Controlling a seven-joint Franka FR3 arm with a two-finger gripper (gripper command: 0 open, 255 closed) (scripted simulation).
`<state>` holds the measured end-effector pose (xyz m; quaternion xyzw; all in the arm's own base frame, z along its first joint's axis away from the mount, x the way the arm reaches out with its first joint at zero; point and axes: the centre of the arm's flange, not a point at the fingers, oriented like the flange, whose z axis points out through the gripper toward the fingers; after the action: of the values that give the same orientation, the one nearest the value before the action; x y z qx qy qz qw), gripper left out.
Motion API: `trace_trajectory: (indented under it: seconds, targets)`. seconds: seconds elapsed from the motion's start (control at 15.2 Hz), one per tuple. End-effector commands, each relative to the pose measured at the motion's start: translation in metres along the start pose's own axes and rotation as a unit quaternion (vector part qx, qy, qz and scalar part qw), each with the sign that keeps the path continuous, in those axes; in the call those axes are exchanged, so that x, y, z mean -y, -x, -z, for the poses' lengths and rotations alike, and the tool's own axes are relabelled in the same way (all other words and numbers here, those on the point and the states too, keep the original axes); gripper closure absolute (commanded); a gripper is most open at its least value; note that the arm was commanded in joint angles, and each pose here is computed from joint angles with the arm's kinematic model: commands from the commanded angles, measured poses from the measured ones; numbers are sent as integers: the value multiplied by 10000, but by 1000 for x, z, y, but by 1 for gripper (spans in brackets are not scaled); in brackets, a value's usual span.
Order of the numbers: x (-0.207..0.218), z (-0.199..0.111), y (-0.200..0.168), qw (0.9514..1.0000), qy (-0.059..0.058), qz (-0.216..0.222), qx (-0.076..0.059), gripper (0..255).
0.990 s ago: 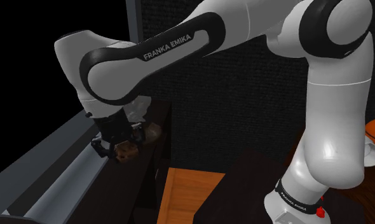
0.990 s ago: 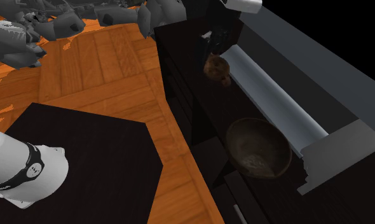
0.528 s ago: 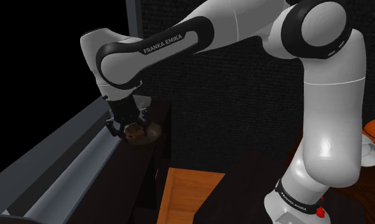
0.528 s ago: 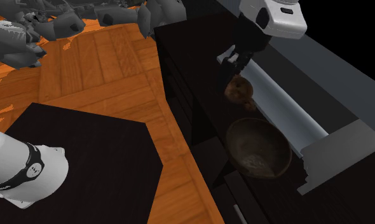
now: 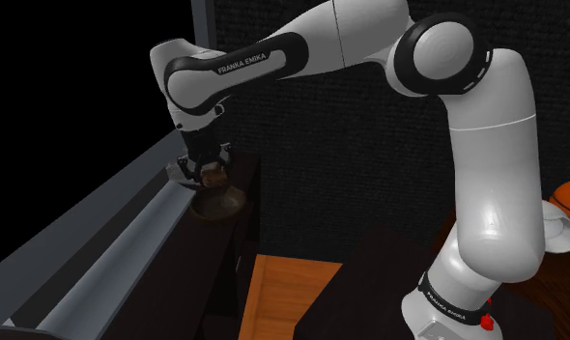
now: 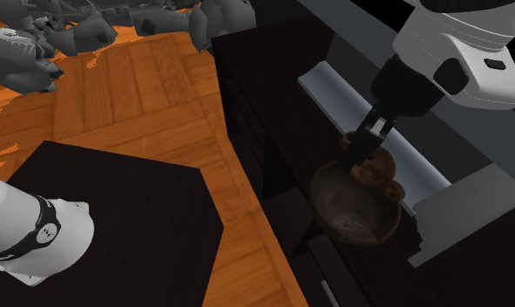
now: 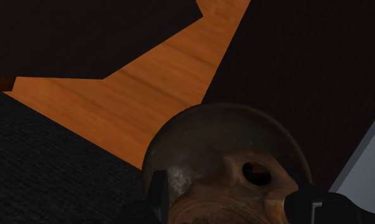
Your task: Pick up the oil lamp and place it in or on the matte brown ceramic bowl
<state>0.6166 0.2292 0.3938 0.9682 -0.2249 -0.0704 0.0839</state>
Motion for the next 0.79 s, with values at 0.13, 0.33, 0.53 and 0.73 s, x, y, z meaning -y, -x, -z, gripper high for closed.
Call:
trace_trajectory:
  seconds: [0.13, 0.33, 0.53, 0.73]
  targets:
    - [-4, -8, -18, 10000, 1, 4, -2, 255]
    - [-1, -24, -20, 10000, 1, 4, -2, 255]
    - [2, -39, -21, 10000, 1, 4, -2, 255]
    - [5, -55, -23, 10000, 1, 4, -2, 255]
